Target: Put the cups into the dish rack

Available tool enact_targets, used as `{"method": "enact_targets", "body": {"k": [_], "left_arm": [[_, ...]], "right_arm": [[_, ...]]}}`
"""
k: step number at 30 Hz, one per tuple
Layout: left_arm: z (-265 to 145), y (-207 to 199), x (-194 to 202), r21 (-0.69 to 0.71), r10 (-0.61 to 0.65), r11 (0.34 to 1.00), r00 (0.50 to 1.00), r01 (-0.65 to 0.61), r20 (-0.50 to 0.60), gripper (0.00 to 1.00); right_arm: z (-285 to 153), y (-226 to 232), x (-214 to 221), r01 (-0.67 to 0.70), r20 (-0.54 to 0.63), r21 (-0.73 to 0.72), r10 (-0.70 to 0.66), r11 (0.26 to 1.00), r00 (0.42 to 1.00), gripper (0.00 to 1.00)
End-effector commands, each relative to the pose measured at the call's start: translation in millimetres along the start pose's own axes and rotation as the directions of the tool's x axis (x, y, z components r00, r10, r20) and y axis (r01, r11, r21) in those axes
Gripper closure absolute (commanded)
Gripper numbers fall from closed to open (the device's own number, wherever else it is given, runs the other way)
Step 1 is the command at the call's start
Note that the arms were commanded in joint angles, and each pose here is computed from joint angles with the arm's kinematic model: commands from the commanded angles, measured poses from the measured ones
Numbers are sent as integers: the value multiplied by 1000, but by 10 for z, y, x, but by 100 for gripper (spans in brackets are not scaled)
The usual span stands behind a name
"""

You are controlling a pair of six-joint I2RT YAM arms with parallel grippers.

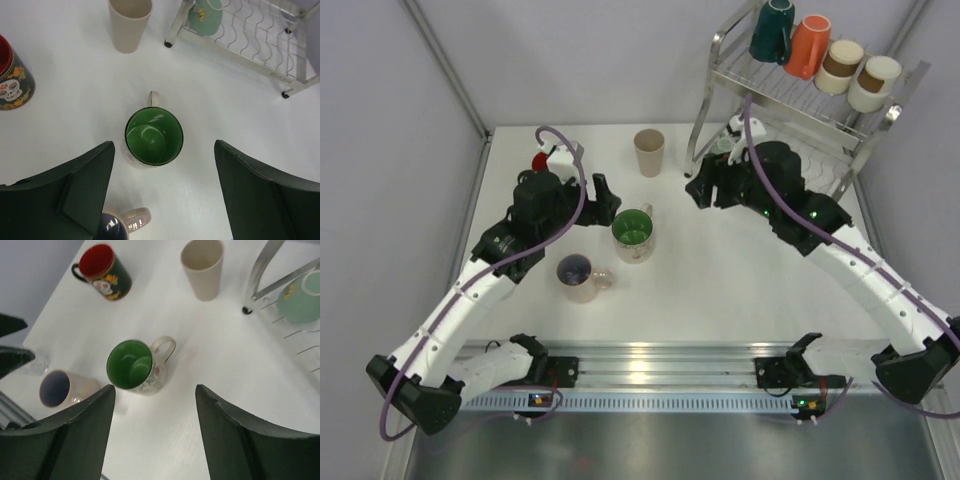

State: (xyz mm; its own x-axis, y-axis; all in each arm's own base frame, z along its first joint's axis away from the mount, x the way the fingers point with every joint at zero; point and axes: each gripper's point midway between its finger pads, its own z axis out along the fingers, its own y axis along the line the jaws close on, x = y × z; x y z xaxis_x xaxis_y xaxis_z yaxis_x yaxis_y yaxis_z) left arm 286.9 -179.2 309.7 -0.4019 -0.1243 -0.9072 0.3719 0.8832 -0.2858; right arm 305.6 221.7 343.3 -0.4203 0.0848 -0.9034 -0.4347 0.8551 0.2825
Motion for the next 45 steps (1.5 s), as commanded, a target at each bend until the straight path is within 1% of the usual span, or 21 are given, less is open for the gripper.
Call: {"method": "enact_targets", "body": {"k": [1, 2, 4, 6, 8, 9, 10, 12, 13, 16, 20, 23, 26, 27, 29, 30, 33, 38, 40, 42, 45], "left_arm": [[34, 127, -24, -80, -2, 997, 1000, 1, -10, 14], [51, 147, 1, -89, 2, 996, 1000, -3, -19, 14], [98, 138, 55, -81, 11, 997, 999, -15, -43, 14], [143, 110, 129, -55, 32, 998, 997, -36, -73, 14], [218, 96, 243, -34, 46, 998, 992, -50, -119, 15], [245, 111, 288, -39, 49, 998, 989, -55, -137, 15], [309, 156, 348, -60, 50, 996, 986, -61, -161, 16], [386, 192, 485, -73, 47, 995, 977, -64, -210, 19], [406, 180, 542, -63, 44, 996, 973, -59, -228, 19], [504, 264, 666, -116, 8, 993, 965, -39, -261, 19], [633, 382, 758, -185, -9, 981, 952, -50, -305, 20], [722, 376, 783, -185, -9, 981, 945, -55, -328, 22], [773, 194, 791, -82, 14, 996, 934, -46, -356, 24], [787, 62, 845, -11, 26, 999, 924, -32, -382, 25], [798, -51, 839, 58, 86, 996, 918, -69, -388, 26], [812, -143, 894, 97, 136, 990, 908, -106, -397, 27], [831, -293, 959, 147, 205, 976, 893, -158, -401, 27], [912, -322, 1130, 170, 277, 960, 859, -224, -431, 30], [952, -314, 1237, 168, 295, 955, 842, -245, -451, 33], [987, -292, 1323, 165, 299, 954, 829, -250, -472, 37], [1002, -265, 1393, 157, 306, 952, 818, -262, -487, 38]], "right_arm": [[-73, 427, -70, 4, 93, -145, 10, 989, 996, 35], [-65, 509, 44, 2, 75, -194, 13, 981, 997, 36], [-28, 492, 287, -21, 63, -214, 36, 977, 997, 38], [-4, 388, 512, -25, 48, -194, 35, 981, 998, 40], [3, 329, 636, -32, 46, -184, 41, 982, 998, 41], [12, 296, 810, -33, 24, -190, 38, 981, 999, 42], [14, 295, 847, -34, 29, -200, 41, 979, 999, 42], [38, 259, 1064, -34, -10, -206, 33, 978, 999, 41], [41, 233, 1126, -32, -22, -201, 28, 979, 999, 41], [47, 148, 1272, -16, -54, -173, 7, 985, 999, 42], [33, 53, 1283, 17, -50, -136, -24, 991, 998, 42], [-14, 54, 1258, 20, -36, -139, -25, 990, 999, 41], [-65, 34, 1255, 16, -25, -138, -20, 990, 999, 41], [-79, 31, 1248, 13, -20, -138, -16, 990, 1000, 41], [-96, -37, 1218, 9, 2, -106, -9, 994, 1000, 41], [-103, -50, 1213, 7, 5, -101, -6, 995, 1000, 41], [-117, -109, 1194, -1, 10, -78, 2, 997, 1000, 41], [-157, -207, 1141, -27, 36, -42, 29, 999, 999, 41], [-179, -256, 1131, -38, 42, -27, 39, 999, 998, 41], [-198, -309, 1116, -48, 50, -12, 48, 999, 998, 41], [-232, -383, 1079, -59, 66, 8, 59, 998, 996, 41]]}}
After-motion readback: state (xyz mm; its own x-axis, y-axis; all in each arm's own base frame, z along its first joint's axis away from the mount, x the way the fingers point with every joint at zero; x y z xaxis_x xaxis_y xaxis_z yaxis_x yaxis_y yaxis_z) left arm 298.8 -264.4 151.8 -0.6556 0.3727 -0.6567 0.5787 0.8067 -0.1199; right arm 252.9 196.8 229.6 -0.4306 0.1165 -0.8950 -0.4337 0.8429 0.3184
